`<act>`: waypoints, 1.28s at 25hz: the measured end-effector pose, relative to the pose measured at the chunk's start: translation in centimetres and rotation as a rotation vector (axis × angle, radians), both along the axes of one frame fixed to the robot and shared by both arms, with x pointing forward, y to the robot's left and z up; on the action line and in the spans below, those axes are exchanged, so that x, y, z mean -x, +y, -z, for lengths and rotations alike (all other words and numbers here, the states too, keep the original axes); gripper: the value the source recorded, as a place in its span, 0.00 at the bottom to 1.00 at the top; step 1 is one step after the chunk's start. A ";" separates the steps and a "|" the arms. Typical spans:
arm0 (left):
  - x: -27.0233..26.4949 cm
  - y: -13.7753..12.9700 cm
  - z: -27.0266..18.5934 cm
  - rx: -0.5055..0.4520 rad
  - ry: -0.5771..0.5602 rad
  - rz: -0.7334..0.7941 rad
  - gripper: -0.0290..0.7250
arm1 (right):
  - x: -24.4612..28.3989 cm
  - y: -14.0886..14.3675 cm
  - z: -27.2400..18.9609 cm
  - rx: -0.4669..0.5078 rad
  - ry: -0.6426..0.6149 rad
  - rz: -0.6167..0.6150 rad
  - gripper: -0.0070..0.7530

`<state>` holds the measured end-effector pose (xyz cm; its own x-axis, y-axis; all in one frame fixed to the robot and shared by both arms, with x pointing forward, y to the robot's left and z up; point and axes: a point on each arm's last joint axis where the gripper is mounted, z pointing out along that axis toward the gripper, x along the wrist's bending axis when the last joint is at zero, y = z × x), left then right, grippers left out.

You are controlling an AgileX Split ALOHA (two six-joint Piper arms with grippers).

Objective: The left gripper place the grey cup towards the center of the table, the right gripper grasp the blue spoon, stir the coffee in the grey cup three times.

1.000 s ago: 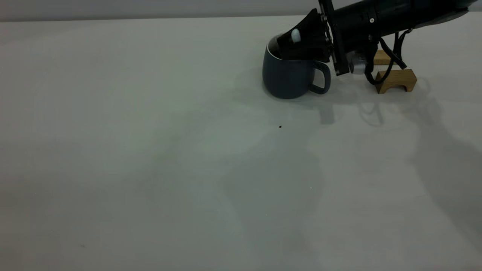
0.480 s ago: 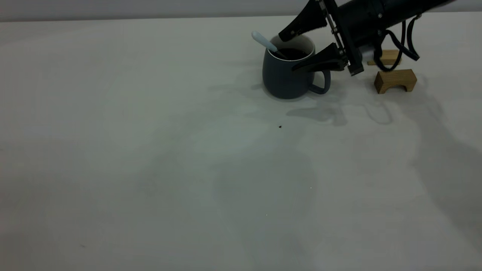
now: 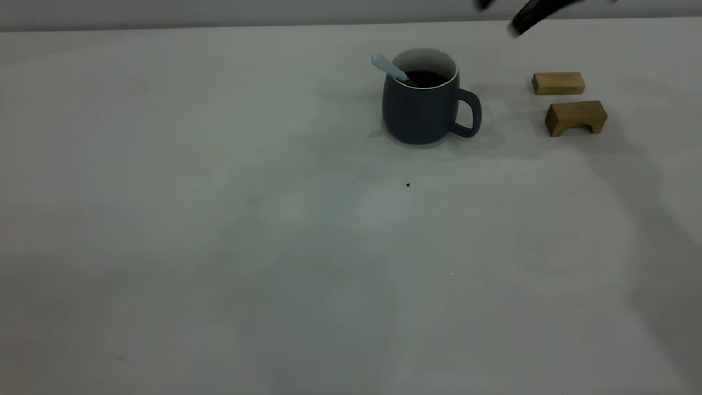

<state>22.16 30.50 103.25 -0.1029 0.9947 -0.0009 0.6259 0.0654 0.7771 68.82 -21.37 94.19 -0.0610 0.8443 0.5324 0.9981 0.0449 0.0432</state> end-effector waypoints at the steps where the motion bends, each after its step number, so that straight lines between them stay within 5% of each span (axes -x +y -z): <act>1: 0.0 0.0 0.0 0.000 0.000 0.000 0.81 | 0.3 -0.2 -1.2 0.059 -0.044 -0.047 0.52; 5: 0.0 0.0 0.0 0.000 0.000 0.000 0.81 | 2.0 -0.1 -7.2 0.203 -0.204 -0.147 0.35; 10: 0.0 0.0 0.0 0.000 0.000 0.000 0.81 | 5.1 -0.7 -14.9 0.271 -0.378 -0.143 0.23; 15: 0.0 0.0 0.0 0.000 0.000 0.000 0.81 | 9.1 -2.5 -18.7 0.382 -0.407 -0.002 0.22; 22: 0.0 0.0 0.0 0.000 0.000 0.000 0.81 | 17.3 -4.8 -19.5 0.519 -0.391 0.040 0.22; 32: 0.0 0.0 0.0 0.000 0.000 0.000 0.81 | 32.1 -6.8 -21.0 0.486 -0.596 0.107 0.23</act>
<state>22.16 30.50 103.25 -0.1029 0.9947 -0.0009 0.6259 0.0654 0.7771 36.77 -28.15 115.15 -0.1258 0.9921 0.0037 0.8124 0.1009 0.5743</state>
